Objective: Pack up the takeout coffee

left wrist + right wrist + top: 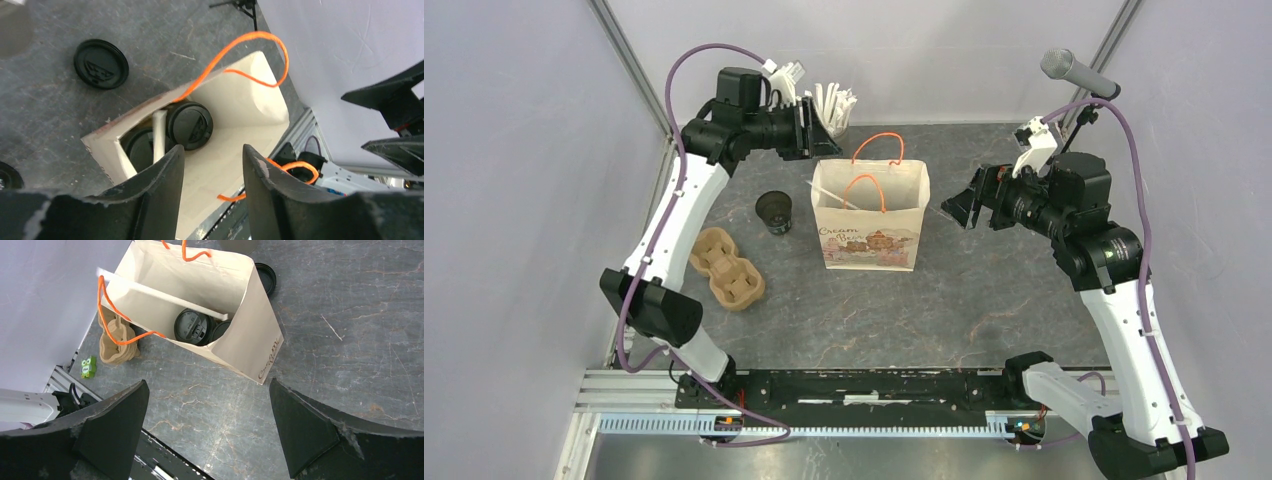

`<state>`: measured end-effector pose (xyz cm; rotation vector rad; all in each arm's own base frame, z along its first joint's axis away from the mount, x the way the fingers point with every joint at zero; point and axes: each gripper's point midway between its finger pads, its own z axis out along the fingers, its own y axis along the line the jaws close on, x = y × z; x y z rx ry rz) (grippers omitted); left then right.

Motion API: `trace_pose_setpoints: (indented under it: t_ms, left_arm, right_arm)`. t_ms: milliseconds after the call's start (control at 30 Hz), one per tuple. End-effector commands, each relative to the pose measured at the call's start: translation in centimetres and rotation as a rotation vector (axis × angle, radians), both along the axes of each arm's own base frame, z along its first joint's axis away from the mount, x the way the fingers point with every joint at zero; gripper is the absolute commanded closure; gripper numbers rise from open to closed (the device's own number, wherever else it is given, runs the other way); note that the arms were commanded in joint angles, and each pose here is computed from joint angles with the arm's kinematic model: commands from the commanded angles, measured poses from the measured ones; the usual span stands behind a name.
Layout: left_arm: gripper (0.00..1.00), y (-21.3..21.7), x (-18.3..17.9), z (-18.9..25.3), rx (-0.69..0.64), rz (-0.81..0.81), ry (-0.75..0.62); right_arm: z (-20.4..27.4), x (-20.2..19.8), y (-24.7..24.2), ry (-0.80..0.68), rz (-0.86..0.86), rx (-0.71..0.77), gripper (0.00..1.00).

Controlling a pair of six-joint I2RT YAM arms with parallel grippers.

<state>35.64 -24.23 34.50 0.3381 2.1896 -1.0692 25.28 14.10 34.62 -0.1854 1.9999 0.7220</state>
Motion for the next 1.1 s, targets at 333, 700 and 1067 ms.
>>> trace_pose_setpoints:
  t_ms: [333,700,1067]
  left_arm:
    - [0.44,4.1,7.9,2.2,0.156,0.265,-0.250]
    - [0.47,7.4,15.4,-3.7,0.203,0.537,-0.199]
    - [0.55,6.8,19.9,-9.6,0.222,0.564,-0.152]
  right_arm:
    - [1.0,0.6,-0.3,-0.049,-0.005,-0.027,0.03]
    - [-0.2,1.0,-0.4,-0.017,-0.013,-0.041,0.03]
    - [0.2,0.9,-1.1,-0.014,-0.045,-0.061,0.03]
